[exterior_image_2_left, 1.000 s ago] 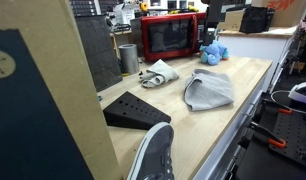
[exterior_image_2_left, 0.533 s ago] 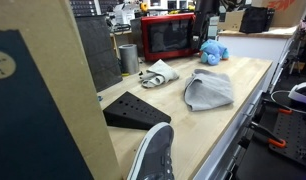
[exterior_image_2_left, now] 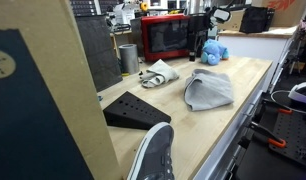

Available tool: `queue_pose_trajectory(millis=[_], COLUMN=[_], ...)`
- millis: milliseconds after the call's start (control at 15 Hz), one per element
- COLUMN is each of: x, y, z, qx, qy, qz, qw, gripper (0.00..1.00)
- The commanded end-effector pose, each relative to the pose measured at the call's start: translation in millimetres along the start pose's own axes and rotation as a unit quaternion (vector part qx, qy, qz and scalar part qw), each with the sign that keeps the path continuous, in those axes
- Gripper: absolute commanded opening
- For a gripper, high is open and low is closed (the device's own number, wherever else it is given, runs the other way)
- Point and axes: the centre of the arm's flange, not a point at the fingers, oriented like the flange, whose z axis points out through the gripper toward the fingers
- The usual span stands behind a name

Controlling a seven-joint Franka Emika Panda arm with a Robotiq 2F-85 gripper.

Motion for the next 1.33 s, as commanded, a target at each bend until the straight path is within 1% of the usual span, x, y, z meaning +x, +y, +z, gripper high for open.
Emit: queue_pose_trajectory(millis=[0, 133, 267, 400, 667, 867, 933, 1000, 1067, 1267], x=[8, 2, -10, -19, -30, -32, -33, -33, -34, -34], y=[35, 58, 76, 88, 89, 90, 92, 93, 94, 97], z=[-6, 2, 18, 39, 70, 89, 93, 97, 99, 97], qx=[-0.045, -0.060, -0.057, -0.040, 0.003, 0.018, 0.021, 0.025, 0.027, 0.034], qy=[-0.033, -0.061, -0.091, -0.119, -0.156, -0.177, -0.179, -0.184, -0.187, -0.191], qz=[0.043, 0.057, 0.052, 0.045, 0.002, -0.006, -0.007, -0.008, -0.005, -0.003], qw=[0.9975, 0.9948, 0.9929, 0.9910, 0.9877, 0.9841, 0.9835, 0.9826, 0.9819, 0.9810], gripper=[1.00, 1.00, 1.00, 1.00, 1.00, 1.00, 0.75, 0.72, 0.66, 0.42])
